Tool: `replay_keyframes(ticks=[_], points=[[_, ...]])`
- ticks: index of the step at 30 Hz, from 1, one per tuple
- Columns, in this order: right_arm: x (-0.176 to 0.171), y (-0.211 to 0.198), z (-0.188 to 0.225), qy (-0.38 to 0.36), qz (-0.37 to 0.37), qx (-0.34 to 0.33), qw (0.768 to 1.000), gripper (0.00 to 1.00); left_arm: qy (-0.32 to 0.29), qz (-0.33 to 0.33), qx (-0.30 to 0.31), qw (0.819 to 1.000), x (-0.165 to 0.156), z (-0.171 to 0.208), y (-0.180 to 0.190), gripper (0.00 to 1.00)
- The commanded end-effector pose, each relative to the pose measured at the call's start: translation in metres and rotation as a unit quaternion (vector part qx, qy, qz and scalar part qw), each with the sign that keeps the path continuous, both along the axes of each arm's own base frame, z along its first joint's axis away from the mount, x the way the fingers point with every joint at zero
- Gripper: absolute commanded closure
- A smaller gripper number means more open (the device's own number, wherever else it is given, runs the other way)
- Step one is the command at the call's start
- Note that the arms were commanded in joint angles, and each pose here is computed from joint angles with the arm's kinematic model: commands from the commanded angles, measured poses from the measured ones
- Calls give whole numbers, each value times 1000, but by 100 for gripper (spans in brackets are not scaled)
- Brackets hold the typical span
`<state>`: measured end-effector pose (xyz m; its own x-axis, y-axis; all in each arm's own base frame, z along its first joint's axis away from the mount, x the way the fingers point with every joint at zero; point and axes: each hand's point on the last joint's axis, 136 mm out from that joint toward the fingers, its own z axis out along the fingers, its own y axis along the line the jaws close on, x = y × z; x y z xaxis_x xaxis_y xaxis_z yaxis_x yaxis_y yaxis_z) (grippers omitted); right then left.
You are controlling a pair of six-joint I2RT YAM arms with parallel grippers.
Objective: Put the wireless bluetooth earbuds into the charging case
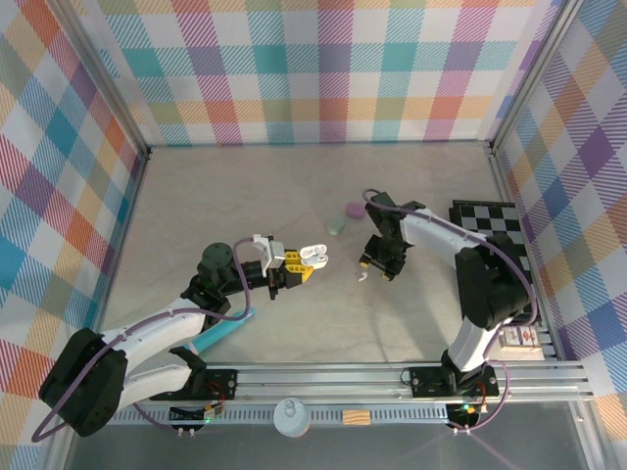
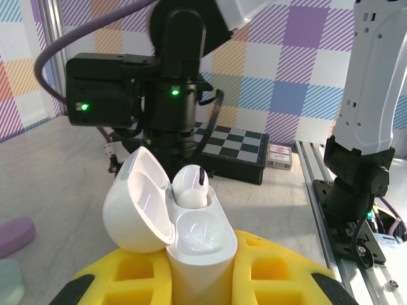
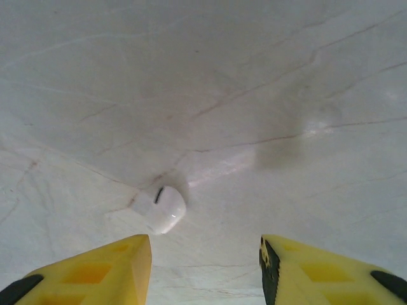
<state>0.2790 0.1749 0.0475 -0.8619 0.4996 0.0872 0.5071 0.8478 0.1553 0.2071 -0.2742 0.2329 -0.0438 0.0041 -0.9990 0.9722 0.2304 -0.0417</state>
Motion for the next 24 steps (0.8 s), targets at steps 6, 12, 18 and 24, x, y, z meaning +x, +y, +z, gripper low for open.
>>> replay_keyframes(ticks=[6, 12, 18, 24], points=[[0, 16, -8, 63, -15, -2, 998, 53, -27, -16, 5, 999, -4, 2, -2, 100], [-4, 24, -19, 96, -9, 12, 995, 59, -31, -17, 7, 999, -3, 2, -2, 100], [-9, 25, -27, 108, -11, 18, 994, 60, -32, -17, 8, 999, -3, 3, -2, 100], [-6, 23, -32, 106, 1, 8, 994, 62, -33, -18, 10, 999, -6, 4, -1, 100]])
